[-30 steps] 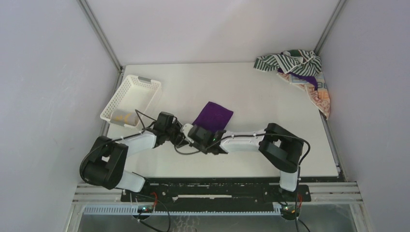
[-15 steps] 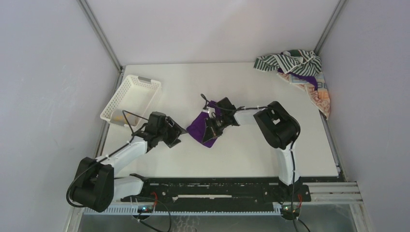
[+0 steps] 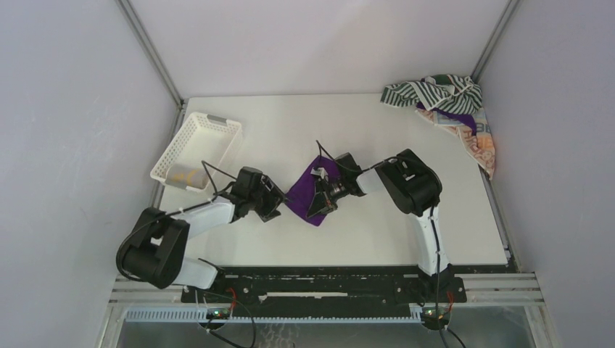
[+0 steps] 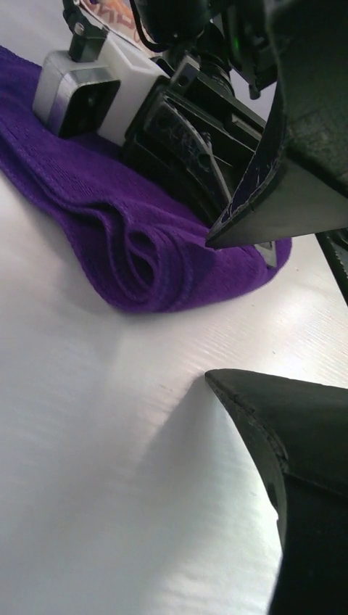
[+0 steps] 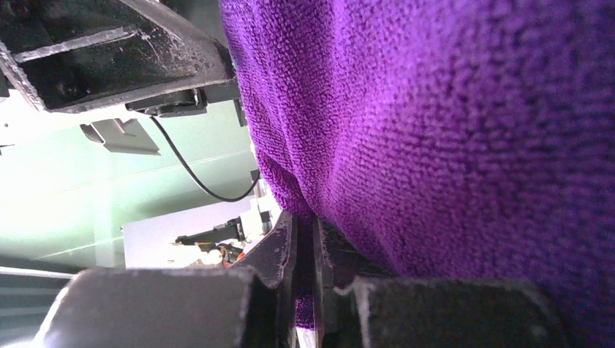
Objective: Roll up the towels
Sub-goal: Roll the towel at the center of the board.
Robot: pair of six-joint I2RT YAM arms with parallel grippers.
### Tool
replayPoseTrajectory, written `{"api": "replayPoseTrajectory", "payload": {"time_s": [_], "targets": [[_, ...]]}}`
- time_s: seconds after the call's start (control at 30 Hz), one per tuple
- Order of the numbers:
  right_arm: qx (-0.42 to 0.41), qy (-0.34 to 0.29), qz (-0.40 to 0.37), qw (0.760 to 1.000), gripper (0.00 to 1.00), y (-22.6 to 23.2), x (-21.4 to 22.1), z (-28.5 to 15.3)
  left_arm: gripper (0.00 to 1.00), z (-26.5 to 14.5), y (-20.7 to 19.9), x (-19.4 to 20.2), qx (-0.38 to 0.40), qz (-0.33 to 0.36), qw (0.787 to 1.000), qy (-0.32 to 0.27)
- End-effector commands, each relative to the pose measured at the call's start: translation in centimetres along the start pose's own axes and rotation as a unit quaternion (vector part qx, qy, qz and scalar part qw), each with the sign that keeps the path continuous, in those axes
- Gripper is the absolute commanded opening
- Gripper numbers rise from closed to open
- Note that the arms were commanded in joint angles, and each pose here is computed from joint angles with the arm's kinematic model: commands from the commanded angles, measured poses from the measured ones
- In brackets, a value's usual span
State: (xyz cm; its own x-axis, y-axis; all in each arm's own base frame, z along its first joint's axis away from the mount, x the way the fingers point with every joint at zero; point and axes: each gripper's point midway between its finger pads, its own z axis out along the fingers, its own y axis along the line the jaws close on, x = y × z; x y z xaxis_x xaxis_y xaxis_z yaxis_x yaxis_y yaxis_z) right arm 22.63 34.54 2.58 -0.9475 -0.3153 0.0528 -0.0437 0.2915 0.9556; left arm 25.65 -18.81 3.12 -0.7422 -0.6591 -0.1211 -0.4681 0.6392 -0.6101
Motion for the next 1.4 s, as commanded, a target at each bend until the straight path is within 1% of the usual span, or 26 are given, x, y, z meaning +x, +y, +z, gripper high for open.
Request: {"api": "replayPoseTrajectory", "payload": {"time_s": [0.0,0.17,0.23,0.3,0.43,0.5,0.6,0.67,0.73,0.83,0.9,0.97,1.07,1.1,1.17,1.3,1.37], "targets": [[0.004,0.004,0.033,0.999,0.0,-1.1,0.6,0.4,0.67,1.1,-2.1,-0.9,0.013,0.015,1.0,-0.012],[0.01,0.006,0.037,0.999,0.0,-1.7,0.8,0.6,0.66,1.8,-2.6,-1.1,0.016,0.018,1.0,-0.019],[0.014,0.006,0.038,0.999,0.0,-1.9,0.9,0.6,0.62,2.1,-2.0,-0.8,-0.002,0.018,1.0,-0.012],[0.025,0.001,0.034,0.999,0.0,-2.0,0.8,0.6,0.52,2.4,-1.3,-0.6,-0.019,0.016,1.0,-0.004],[0.044,-0.011,0.015,0.999,0.05,-1.5,0.6,0.4,0.36,2.9,0.5,0.0,-0.05,0.011,0.999,0.006],[0.067,-0.017,-0.002,0.998,0.1,-1.3,0.6,0.2,0.28,3.0,1.0,0.3,-0.06,0.01,0.998,0.011],[0.103,-0.021,-0.045,0.993,0.25,0.1,0.9,-0.1,0.16,2.7,1.6,0.4,-0.078,0.013,0.997,0.013],[0.127,-0.028,-0.083,0.988,0.32,1.6,1.2,-0.4,0.12,2.3,1.8,0.2,-0.091,0.022,0.996,0.011],[0.179,-0.045,-0.131,0.974,0.37,2.5,1.3,-1.0,0.09,1.8,1.9,0.1,-0.101,0.03,0.994,0.011],[0.276,-0.076,-0.208,0.935,0.43,3.2,1.3,-1.7,0.07,1.2,1.9,0.2,-0.115,0.042,0.992,0.021],[0.349,-0.096,-0.252,0.897,0.46,3.0,1.1,-2.4,0.07,0.8,1.8,0.3,-0.129,0.054,0.99,0.032],[0.417,-0.114,-0.297,0.851,0.49,2.7,0.8,-2.8,0.07,0.3,1.9,0.2,-0.145,0.066,0.986,0.039],[0.486,-0.134,-0.363,0.783,0.51,2.9,0.5,-2.4,0.08,-0.4,1.8,0.0,-0.163,0.08,0.982,0.045],[0.513,-0.147,-0.385,0.753,0.51,3.2,0.2,-2.5,0.08,-0.6,1.8,0.0,-0.166,0.083,0.981,0.047],[0.534,-0.162,-0.424,0.713,0.52,4.1,0.2,-1.8,0.08,-0.7,1.8,0.0,-0.173,0.086,0.98,0.052],[0.557,-0.187,-0.478,0.653,0.53,5.9,0.5,-0.5,0.08,-0.7,1.9,0.1,-0.182,0.089,0.977,0.061],[0.565,-0.188,-0.5,0.629,0.53,6.3,1.0,0.3,0.08,-0.6,1.9,0.2,-0.183,0.088,0.977,0.066]]}}
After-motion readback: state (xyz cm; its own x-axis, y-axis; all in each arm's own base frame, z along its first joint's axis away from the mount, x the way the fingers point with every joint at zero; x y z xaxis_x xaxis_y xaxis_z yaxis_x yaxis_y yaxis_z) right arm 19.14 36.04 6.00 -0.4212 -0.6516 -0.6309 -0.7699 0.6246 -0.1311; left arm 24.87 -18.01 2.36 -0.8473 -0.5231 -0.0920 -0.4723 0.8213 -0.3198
